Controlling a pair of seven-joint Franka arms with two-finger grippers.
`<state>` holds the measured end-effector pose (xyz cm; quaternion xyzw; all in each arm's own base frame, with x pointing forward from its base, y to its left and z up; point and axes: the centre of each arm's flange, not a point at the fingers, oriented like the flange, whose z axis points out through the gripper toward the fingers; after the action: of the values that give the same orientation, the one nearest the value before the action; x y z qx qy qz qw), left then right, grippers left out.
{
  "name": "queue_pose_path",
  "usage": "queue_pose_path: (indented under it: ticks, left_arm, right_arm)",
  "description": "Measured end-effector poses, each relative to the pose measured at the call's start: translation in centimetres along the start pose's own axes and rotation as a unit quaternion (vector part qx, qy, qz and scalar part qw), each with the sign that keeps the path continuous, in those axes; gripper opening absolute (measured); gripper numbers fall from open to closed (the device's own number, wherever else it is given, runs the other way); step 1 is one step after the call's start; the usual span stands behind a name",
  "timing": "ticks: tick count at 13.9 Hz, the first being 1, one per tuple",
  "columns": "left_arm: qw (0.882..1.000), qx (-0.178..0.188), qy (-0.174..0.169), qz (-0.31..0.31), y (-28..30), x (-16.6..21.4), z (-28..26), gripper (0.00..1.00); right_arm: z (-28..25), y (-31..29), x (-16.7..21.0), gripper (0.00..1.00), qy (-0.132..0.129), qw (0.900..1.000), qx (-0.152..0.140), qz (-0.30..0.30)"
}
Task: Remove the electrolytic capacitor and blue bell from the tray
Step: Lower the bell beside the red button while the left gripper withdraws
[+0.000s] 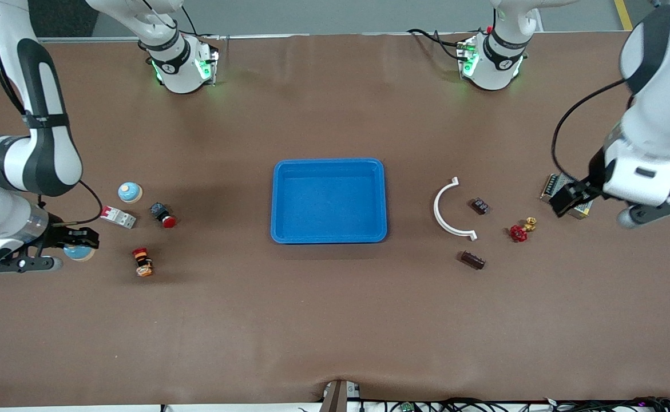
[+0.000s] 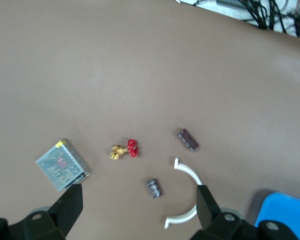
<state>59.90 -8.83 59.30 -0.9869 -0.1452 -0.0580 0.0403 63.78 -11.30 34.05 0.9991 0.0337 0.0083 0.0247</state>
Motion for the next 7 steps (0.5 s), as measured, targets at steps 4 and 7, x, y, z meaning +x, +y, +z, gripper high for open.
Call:
queue_pose_path:
  ticks: [4, 7]
  left_arm:
    - [0.998, 0.005, -0.015, 0.061, -4.9, -1.8, -4.2, 1.00]
    - [0.994, 0.010, -0.031, 0.103, -5.5, -3.1, -5.1, 1.00]
  right_arm:
    - [3.5, 3.0, -1.1, 0.66, -0.009, 1.000, 0.000, 0.004]
    - [7.7, 2.5, -1.3, 0.66, 0.000, 1.000, -0.004, 0.001]
